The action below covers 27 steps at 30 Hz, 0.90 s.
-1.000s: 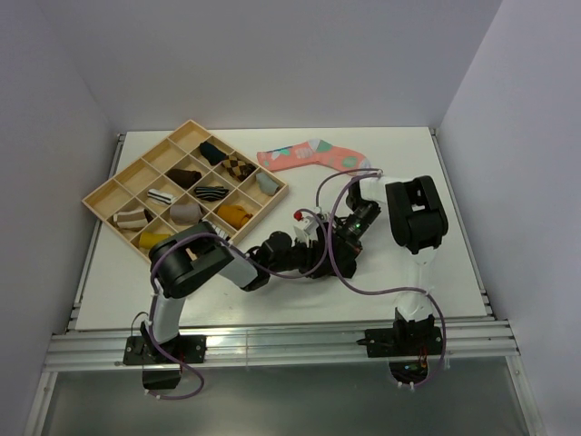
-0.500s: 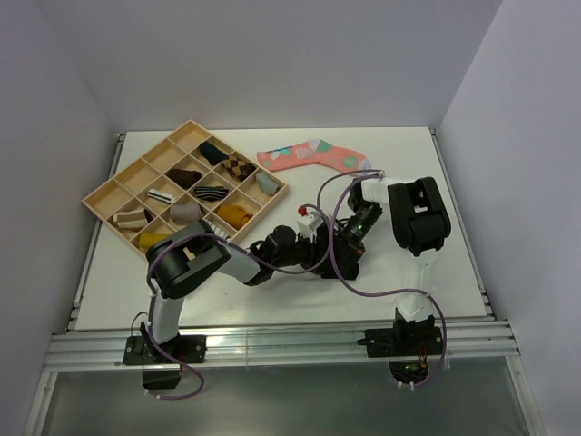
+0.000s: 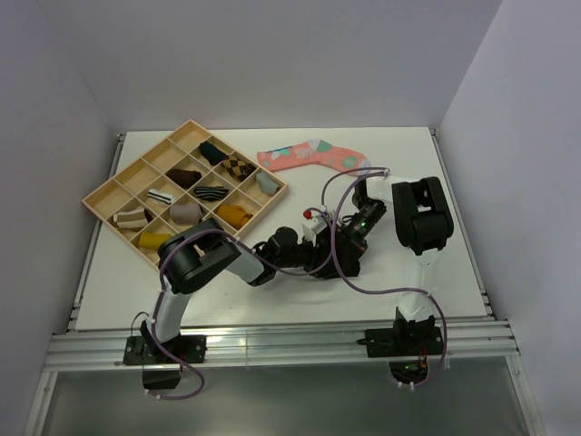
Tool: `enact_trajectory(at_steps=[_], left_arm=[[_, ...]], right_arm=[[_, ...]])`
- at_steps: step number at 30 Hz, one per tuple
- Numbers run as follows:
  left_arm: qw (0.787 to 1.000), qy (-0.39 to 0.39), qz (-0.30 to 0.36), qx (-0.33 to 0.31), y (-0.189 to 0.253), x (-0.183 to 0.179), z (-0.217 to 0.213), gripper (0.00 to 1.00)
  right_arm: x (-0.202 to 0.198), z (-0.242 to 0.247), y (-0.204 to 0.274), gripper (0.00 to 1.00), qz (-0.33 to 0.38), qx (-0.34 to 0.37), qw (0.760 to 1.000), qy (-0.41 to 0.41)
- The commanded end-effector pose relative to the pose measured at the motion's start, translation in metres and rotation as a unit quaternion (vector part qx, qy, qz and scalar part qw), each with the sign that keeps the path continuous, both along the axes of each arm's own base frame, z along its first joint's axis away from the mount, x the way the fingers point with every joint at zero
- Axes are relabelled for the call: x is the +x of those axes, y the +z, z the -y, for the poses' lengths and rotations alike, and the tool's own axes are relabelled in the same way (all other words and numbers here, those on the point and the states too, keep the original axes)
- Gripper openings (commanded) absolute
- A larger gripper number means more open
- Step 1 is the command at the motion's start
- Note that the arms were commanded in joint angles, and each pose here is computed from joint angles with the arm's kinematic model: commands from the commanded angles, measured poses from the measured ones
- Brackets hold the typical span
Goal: Roll the socks
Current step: Roll the sock at the center of the board.
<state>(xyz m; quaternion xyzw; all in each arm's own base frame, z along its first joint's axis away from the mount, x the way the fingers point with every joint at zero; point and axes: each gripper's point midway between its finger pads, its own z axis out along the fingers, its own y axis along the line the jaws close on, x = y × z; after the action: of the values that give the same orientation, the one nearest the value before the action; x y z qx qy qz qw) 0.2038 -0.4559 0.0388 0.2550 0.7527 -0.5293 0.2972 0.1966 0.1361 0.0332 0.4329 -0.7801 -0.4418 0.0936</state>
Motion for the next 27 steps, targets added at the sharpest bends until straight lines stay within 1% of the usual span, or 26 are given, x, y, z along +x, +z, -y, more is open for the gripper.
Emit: enact_trajectory(at_steps=[1, 6, 12, 16, 18, 19, 20, 21, 22, 23, 24, 26, 27], left_arm=[[0.999, -0.033, 0.003, -0.028, 0.009, -0.010, 0.008, 0.43], [0.998, -0.047, -0.004, -0.038, 0.013, -0.015, 0.008, 0.45], [0.998, -0.052, -0.011, -0.033, 0.007, -0.016, 0.010, 0.46], [0.999, -0.032, -0.018, -0.020, 0.001, -0.010, 0.009, 0.45], [0.999, -0.015, -0.031, -0.008, -0.005, -0.007, 0.008, 0.42], [0.999, -0.011, -0.033, -0.006, -0.004, -0.006, 0.007, 0.40], [0.999, 0.004, -0.036, 0.001, -0.006, -0.001, 0.007, 0.31], [0.999, 0.011, -0.047, 0.010, -0.009, 0.000, 0.006, 0.25], [0.998, 0.011, -0.056, 0.024, -0.013, 0.000, 0.006, 0.17], [0.997, 0.021, -0.061, 0.032, -0.015, 0.002, 0.005, 0.12], [0.995, 0.029, -0.077, 0.048, -0.020, 0.002, 0.003, 0.06], [0.990, 0.042, -0.104, 0.080, -0.029, 0.003, -0.001, 0.00], [0.986, 0.053, -0.126, 0.094, -0.033, 0.004, -0.004, 0.00]], right_arm=[[0.000, 0.000, 0.024, 0.09, -0.030, 0.007, 0.999, -0.026], [0.008, 0.003, 0.016, 0.09, -0.026, -0.013, 0.998, -0.049], [0.015, 0.004, 0.008, 0.08, -0.020, -0.035, 0.997, -0.069], [0.015, 0.006, 0.004, 0.08, -0.023, -0.041, 0.996, -0.072], [0.015, 0.008, -0.001, 0.08, -0.019, -0.052, 0.995, -0.077], [0.017, 0.009, -0.001, 0.08, -0.011, -0.055, 0.995, -0.080], [0.021, 0.009, -0.005, 0.08, 0.003, -0.058, 0.995, -0.082], [0.019, 0.012, -0.008, 0.08, 0.001, -0.073, 0.994, -0.086], [0.021, 0.013, -0.008, 0.09, 0.013, -0.075, 0.993, -0.088], [0.026, 0.013, -0.011, 0.09, 0.031, -0.076, 0.993, -0.090], [0.023, 0.016, -0.014, 0.10, 0.030, -0.089, 0.991, -0.098], [0.033, 0.019, -0.014, 0.19, 0.072, -0.096, 0.987, -0.105], [0.030, 0.020, -0.015, 0.26, 0.076, -0.101, 0.986, -0.108]])
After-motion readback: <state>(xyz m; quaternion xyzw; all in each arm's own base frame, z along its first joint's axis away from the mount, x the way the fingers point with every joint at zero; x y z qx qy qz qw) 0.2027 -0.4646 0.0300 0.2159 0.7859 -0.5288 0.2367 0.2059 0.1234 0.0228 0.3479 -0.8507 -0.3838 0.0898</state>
